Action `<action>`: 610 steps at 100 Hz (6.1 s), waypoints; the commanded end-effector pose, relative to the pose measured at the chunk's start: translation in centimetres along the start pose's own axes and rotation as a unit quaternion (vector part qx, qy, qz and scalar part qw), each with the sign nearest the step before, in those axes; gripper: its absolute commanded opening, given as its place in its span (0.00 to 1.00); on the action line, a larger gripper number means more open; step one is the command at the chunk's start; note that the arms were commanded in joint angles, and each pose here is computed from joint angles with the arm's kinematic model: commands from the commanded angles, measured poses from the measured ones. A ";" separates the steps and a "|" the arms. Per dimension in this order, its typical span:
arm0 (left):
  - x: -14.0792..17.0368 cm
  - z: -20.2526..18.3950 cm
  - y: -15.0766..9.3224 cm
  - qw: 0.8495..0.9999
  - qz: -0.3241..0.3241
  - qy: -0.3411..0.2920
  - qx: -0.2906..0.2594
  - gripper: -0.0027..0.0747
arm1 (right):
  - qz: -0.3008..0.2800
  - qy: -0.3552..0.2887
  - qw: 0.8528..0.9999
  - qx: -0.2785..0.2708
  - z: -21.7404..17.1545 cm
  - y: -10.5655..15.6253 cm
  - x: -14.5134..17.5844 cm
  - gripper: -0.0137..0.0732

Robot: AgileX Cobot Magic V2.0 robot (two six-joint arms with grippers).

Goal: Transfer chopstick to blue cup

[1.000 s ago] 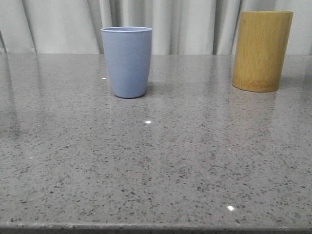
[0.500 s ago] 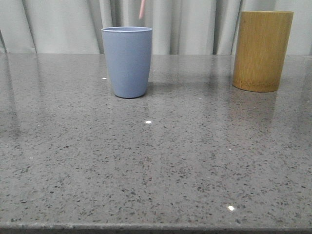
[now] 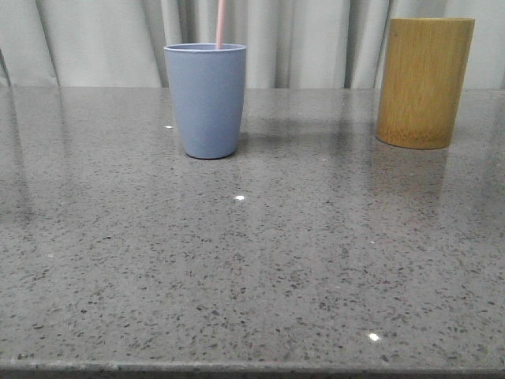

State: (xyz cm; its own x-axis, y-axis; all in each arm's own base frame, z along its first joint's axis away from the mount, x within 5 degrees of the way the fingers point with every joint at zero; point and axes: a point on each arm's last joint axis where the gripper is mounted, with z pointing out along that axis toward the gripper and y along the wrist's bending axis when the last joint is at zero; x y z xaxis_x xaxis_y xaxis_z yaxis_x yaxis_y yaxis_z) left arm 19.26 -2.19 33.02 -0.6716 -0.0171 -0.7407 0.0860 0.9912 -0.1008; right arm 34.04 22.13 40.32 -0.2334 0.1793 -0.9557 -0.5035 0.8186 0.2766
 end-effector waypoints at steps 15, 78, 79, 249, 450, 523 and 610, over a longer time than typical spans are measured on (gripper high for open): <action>-1.2 -1.0 -0.1 0.999 -0.005 -0.052 0.002 0.67 | -0.007 -0.074 0.997 -0.018 -1.8 1.0 -3.4 0.72; -1.2 -1.0 -0.1 0.999 -0.005 -0.052 0.002 0.67 | -0.057 -0.024 0.982 0.179 -14.9 -7.3 -8.8 0.72; -1.2 -1.0 -0.1 0.999 -0.005 -0.052 0.002 0.67 | -0.058 -0.023 0.981 0.182 -15.2 -7.3 -8.8 0.72; -1.2 -2.6 -0.2 0.997 -0.007 -0.082 0.007 0.01 | -0.054 0.088 0.964 0.246 -28.2 -7.1 4.6 0.08; 18.3 -2.5 2.0 0.915 0.058 -0.396 -0.049 0.01 | -0.053 0.094 0.963 0.247 -28.2 -7.2 4.7 0.08; 18.3 -2.5 2.0 0.915 0.058 -0.396 -0.049 0.01 | -0.070 0.092 0.961 0.249 -28.9 -7.2 5.8 0.08; 18.3 -2.5 2.0 0.915 0.058 -0.396 -0.049 0.01 | -0.106 -0.122 0.954 0.251 -34.5 -8.1 19.4 0.08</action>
State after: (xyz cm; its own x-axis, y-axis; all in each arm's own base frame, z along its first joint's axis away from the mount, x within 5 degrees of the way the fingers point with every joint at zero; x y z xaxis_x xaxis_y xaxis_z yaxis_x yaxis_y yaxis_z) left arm 5.62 -0.17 20.31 -0.0148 0.0546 -0.9984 0.0343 0.9979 0.0541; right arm 5.10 0.02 21.52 -0.1000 0.0589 -0.9932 -0.0233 0.9978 0.0615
